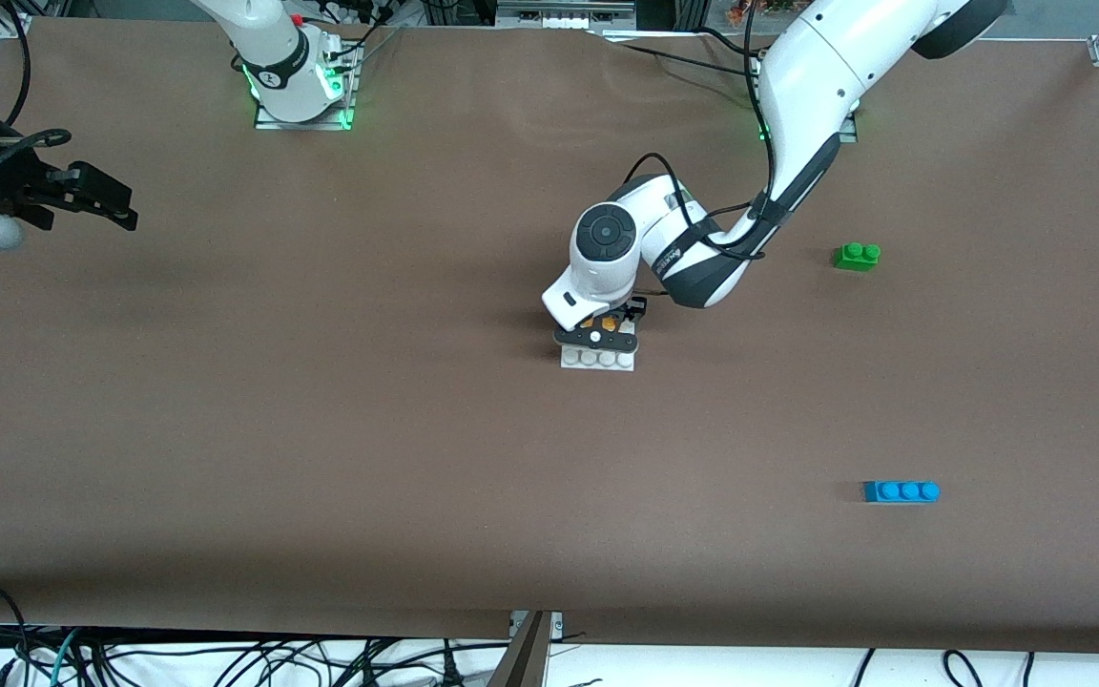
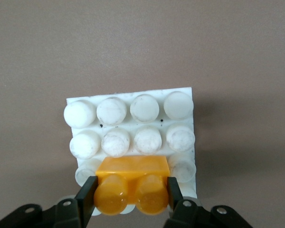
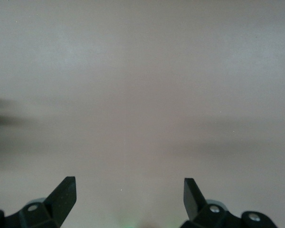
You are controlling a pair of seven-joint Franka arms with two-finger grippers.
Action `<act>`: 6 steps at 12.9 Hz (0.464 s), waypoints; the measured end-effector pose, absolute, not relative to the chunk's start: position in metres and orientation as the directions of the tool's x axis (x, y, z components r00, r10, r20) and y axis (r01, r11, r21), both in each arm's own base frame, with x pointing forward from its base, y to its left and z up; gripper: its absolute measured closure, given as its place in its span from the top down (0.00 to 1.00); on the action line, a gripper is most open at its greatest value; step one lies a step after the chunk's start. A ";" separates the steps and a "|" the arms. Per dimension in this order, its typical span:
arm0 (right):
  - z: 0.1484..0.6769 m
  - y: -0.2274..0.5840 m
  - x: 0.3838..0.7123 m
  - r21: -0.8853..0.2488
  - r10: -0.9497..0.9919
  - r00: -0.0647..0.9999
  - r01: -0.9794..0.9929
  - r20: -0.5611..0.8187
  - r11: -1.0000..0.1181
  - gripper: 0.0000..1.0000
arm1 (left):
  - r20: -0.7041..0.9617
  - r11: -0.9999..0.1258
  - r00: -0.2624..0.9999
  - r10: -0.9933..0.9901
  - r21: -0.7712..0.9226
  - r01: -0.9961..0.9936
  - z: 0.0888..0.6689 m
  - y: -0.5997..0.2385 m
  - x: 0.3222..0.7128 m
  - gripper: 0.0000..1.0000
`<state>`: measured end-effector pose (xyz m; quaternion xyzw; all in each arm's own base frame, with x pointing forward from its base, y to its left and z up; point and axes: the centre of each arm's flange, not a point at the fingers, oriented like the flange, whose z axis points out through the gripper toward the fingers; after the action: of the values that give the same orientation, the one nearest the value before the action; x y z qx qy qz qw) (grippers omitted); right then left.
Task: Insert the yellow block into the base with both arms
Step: 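Press the yellow block down onto the base plate studs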
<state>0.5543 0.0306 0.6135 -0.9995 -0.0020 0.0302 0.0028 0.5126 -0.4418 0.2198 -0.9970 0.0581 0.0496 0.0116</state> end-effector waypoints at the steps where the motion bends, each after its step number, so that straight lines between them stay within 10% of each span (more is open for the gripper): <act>1: 0.614 0.031 0.554 -0.006 0.004 0.998 0.004 -0.060 -1.000 1.00 | -0.102 -0.993 0.988 -0.115 -0.018 -0.117 0.218 -0.442 0.512 0.63; 6: 0.614 0.030 0.554 -0.006 0.004 0.998 0.003 -0.060 -1.000 1.00 | -0.103 -0.993 0.988 -0.114 -0.018 -0.116 0.218 -0.442 0.512 0.63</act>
<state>0.5543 0.0304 0.6135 -0.9995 -0.0017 0.0302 0.0028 0.5124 -0.4415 0.2177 -0.9970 0.0576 0.0510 0.0122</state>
